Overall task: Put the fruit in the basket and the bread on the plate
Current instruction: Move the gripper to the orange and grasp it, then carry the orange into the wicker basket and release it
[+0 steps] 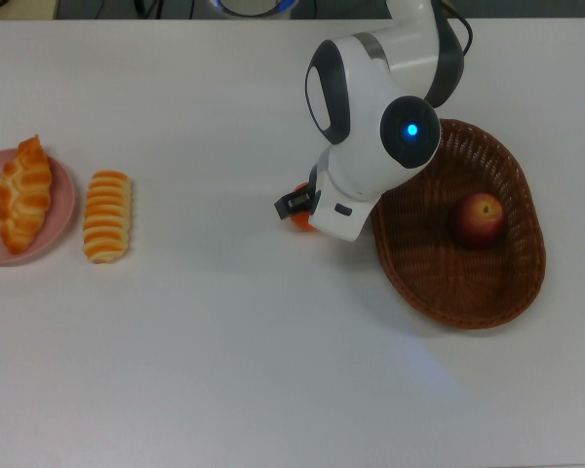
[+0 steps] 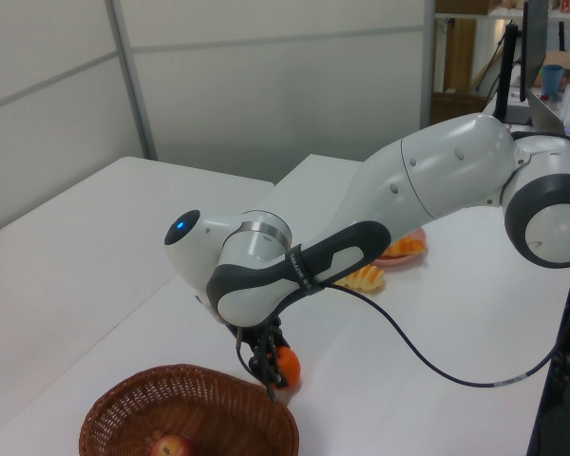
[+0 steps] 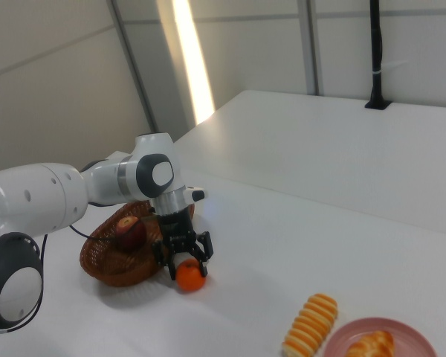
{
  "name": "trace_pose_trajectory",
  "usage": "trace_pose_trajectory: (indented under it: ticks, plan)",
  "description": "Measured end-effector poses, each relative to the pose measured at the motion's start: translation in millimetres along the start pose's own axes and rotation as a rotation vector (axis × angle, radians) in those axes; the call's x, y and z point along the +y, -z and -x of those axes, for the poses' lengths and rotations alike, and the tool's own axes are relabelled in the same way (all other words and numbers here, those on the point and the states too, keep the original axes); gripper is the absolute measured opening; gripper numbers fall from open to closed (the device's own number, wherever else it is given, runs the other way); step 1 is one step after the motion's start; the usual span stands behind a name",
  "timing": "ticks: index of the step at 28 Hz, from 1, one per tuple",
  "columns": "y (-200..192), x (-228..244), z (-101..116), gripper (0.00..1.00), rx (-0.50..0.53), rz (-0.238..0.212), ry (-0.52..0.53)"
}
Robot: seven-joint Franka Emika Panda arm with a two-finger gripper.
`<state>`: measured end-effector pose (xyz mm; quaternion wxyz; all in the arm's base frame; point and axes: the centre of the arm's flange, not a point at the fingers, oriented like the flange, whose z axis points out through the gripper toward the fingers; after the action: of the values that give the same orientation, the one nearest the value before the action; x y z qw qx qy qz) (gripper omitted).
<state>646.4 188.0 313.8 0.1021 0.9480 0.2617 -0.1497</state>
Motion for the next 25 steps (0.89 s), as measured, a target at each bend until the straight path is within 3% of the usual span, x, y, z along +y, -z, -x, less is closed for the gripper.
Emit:
trace_pose_trajectory:
  ticks: [9, 18, 25]
  plan:
    - [8, 7, 1, 0.8, 0.021, 0.002, -0.017]
    - [63, 22, 10, 0.8, 0.127, -0.024, -0.069]
    - [114, -18, 8, 0.8, 0.254, -0.035, -0.088]
